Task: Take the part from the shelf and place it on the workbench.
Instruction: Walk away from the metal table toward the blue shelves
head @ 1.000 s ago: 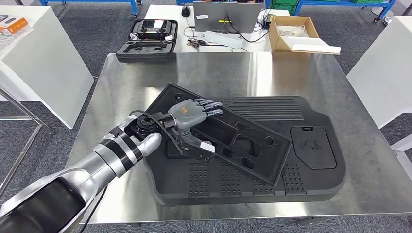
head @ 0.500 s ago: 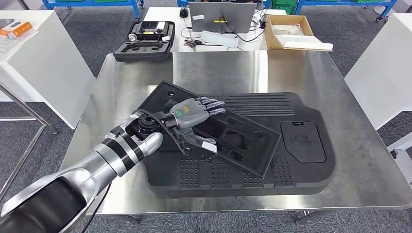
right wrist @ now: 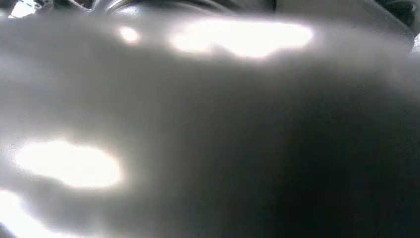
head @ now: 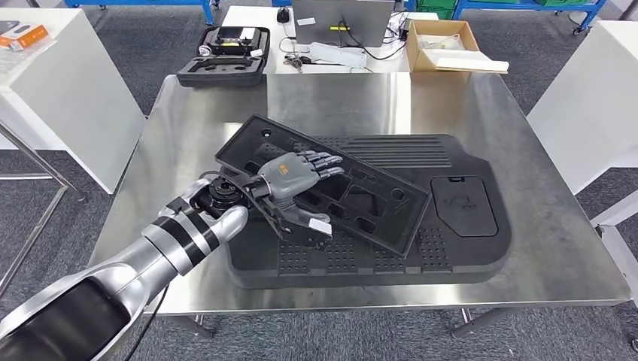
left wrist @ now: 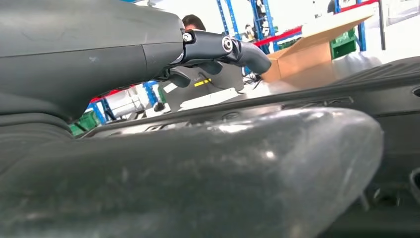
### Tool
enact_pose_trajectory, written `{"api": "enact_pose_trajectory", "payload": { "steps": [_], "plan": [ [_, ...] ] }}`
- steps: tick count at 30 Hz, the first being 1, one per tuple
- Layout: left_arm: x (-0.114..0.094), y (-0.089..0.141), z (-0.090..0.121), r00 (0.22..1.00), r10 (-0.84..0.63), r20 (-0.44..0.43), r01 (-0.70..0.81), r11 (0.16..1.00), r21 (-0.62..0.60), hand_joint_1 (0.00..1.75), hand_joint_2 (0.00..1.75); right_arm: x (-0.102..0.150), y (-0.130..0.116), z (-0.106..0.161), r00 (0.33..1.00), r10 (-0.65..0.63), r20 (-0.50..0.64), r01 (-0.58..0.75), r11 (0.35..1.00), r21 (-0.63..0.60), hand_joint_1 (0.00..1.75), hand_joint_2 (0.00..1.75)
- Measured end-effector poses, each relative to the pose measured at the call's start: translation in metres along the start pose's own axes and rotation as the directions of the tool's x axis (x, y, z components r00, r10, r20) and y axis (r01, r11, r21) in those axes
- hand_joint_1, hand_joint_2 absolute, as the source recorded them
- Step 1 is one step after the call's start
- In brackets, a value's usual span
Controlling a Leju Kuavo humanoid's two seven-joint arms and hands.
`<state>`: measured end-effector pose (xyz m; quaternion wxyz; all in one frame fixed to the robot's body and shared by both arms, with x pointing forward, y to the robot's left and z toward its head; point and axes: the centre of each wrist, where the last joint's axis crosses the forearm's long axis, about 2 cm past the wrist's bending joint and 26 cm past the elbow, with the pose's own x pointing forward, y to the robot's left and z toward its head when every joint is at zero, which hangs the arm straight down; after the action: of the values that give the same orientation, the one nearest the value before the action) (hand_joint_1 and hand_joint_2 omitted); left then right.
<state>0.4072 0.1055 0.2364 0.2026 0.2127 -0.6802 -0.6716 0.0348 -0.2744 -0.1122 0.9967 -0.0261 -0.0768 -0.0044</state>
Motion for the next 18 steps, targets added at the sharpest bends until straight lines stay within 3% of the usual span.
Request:
{"api": "enact_pose_trajectory", "payload": {
  "steps": [18],
  "plan": [
    [-0.0009,0.0026,0.0002,1.000,0.005,-0.001,-0.005,1.000,0.011,0.00,0.00,0.0031,-0.0022,-0.0003,1.000,0.002,0.006,-0.002,1.000,-0.005,0.00,0.00]
  ]
}}
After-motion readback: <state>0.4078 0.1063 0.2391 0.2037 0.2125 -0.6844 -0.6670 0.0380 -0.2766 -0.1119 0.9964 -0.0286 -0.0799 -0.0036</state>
